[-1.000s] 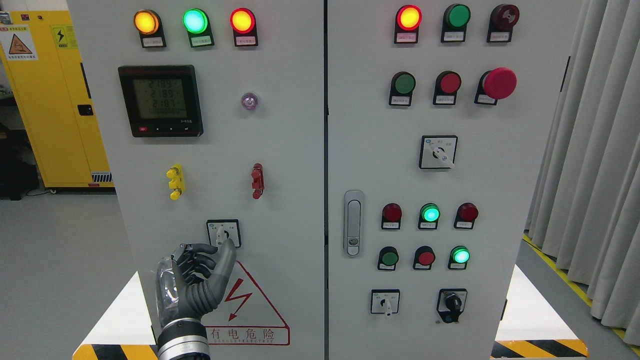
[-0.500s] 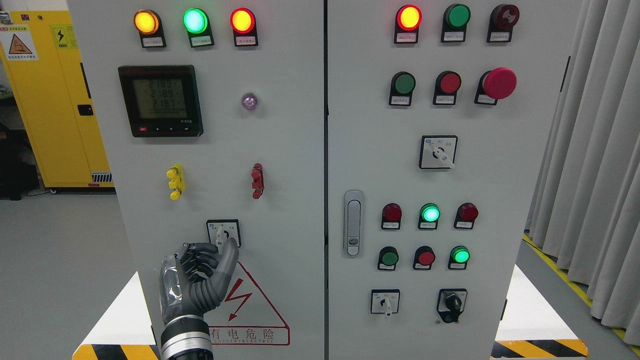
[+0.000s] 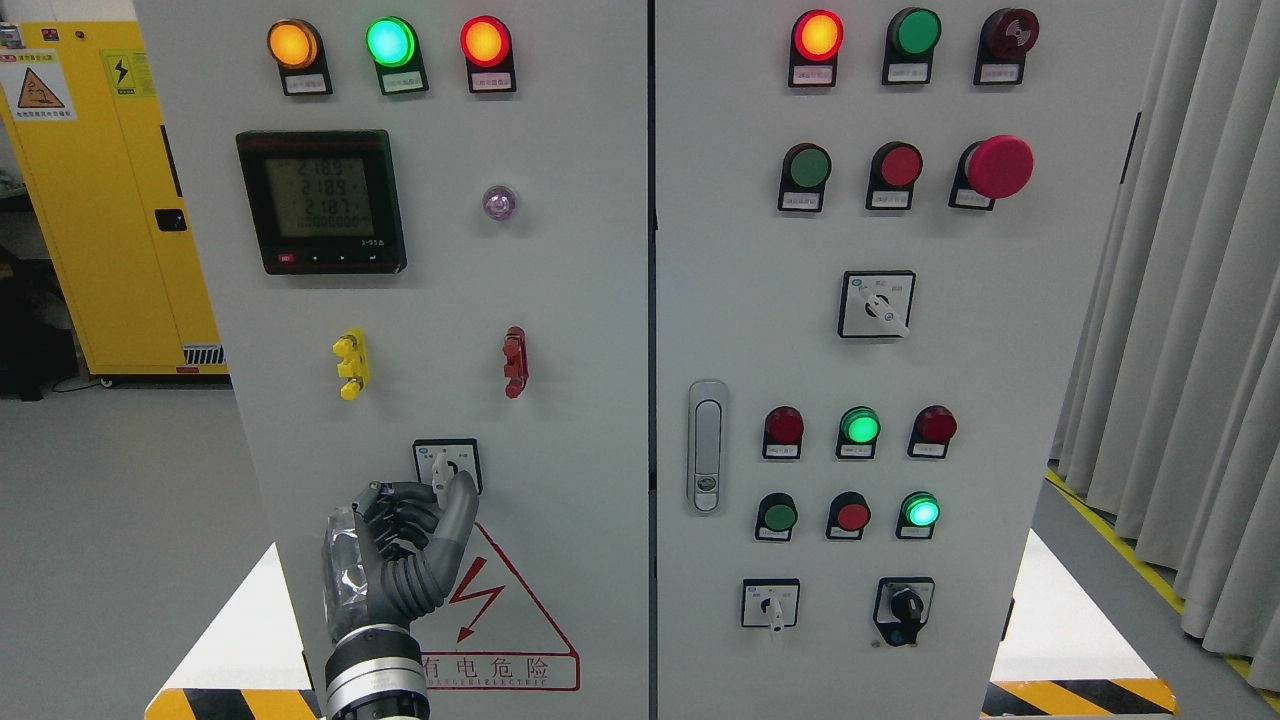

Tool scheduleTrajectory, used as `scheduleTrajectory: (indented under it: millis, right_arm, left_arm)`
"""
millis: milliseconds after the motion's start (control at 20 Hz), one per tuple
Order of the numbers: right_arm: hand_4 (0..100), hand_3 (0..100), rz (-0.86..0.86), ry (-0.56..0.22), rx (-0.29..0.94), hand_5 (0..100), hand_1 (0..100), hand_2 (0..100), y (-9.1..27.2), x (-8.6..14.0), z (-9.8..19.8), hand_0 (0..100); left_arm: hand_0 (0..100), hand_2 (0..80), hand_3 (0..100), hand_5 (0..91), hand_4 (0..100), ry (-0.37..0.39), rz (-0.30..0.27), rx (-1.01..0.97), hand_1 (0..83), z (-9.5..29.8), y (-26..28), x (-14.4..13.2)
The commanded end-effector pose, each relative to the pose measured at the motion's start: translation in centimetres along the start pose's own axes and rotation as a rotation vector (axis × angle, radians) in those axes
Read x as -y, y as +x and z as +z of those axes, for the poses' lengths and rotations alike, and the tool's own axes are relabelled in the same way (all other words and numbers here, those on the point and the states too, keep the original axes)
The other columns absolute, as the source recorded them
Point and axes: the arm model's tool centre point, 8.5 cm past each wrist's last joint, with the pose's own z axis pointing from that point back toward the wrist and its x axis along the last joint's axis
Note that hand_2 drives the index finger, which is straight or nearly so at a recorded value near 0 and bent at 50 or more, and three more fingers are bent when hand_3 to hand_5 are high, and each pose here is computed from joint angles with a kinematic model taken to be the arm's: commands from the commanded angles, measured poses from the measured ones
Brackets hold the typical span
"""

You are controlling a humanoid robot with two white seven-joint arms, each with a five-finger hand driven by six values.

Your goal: Turn on light switch 1

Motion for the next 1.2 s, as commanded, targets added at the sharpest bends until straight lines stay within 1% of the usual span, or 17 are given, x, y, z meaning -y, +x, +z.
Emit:
scheduleTrajectory:
  millis: [0, 950, 1150]
  right_arm:
    - [0, 0, -0.028, -0.002, -0.008, 0, 50, 4, -0.07, 0.02, 0.00, 0]
    - [0, 0, -0.028, -0.002, -0.008, 0, 50, 4, -0.07, 0.02, 0.00, 0]
    - [0, 0, -0.028, -0.002, -0.008, 0, 50, 4, -0.07, 0.02, 0.00, 0]
  left_arm:
    - [27, 58.2, 82, 84.0, 86, -0.002, -0.003, -0.006, 63.2, -0.14, -0.15, 0.16]
    - [31, 59.8, 82, 84.3, 87, -0.004, -0.003, -0.004, 62.7, -0.21, -0.11, 0.22]
    - [33, 59.9, 82, 84.0, 87, -0.005, -0.002, -0.006, 62.0, -0.22, -0.16, 0.25]
